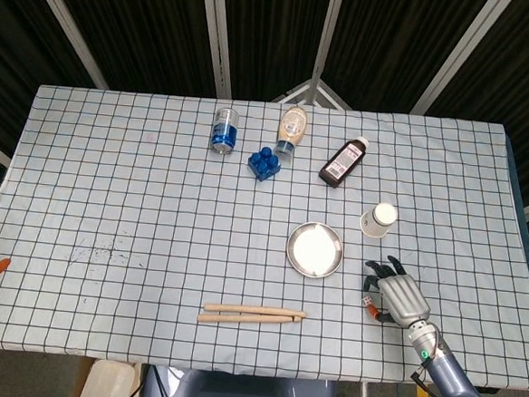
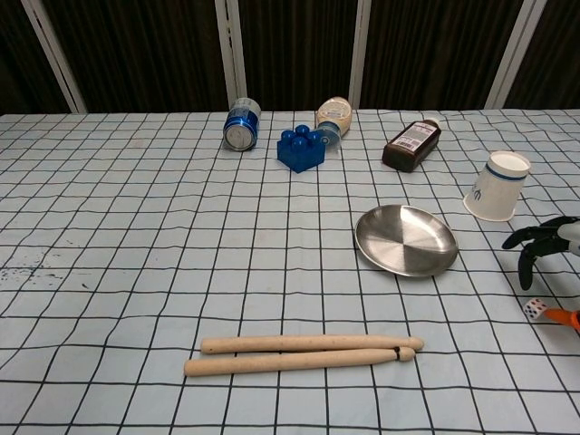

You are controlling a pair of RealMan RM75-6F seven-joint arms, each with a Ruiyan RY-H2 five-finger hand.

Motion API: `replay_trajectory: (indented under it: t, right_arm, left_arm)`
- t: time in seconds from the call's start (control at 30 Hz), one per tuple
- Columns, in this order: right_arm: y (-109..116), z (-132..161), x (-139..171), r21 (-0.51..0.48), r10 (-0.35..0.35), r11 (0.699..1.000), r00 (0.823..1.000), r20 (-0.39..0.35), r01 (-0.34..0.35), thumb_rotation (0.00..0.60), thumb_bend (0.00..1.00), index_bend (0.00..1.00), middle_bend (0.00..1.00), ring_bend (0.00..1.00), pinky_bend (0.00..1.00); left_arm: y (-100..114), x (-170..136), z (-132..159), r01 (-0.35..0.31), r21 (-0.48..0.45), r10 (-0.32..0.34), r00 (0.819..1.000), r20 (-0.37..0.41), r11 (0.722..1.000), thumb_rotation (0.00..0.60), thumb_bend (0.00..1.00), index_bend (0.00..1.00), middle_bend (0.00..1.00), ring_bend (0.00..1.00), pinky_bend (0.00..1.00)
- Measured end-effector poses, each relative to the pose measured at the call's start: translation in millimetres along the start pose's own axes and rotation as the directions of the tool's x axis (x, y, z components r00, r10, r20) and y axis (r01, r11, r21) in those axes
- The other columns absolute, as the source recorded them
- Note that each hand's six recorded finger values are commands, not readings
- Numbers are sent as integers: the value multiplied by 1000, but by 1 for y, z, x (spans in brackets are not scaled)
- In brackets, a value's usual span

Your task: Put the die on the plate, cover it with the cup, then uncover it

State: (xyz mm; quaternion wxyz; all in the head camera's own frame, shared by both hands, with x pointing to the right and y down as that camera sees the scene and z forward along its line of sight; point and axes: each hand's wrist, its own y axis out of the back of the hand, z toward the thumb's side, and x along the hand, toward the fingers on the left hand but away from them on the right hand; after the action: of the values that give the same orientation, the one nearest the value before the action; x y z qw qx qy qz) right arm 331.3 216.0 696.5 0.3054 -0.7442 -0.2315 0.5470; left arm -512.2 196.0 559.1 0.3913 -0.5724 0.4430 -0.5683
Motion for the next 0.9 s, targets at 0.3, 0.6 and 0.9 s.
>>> replay_trajectory:
  t: [0.3, 0.6, 0.9]
  right_arm:
    - [-3, 1, 0, -11, -3, 1000, 1000, -10, 3, 600, 342, 480, 166, 221, 62]
    - [-4, 4, -5, -9, -4, 1000, 1000, -21, 4, 600, 355, 488, 166, 222, 62]
    - [-8, 2, -6, -11, 3, 1000, 1000, -15, -3, 600, 360, 489, 166, 222, 62]
  left_arm:
    - [-3, 1, 1, 5, 11, -5, 1000, -4, 1000, 600, 217, 174, 0, 0, 63]
    - [-4, 3, 0, 5, 15, -5, 1000, -9, 1000, 600, 217, 174, 0, 0, 63]
    - [-5, 4, 0, 6, 18, -6, 1000, -11, 1000, 600, 217, 174, 0, 0, 63]
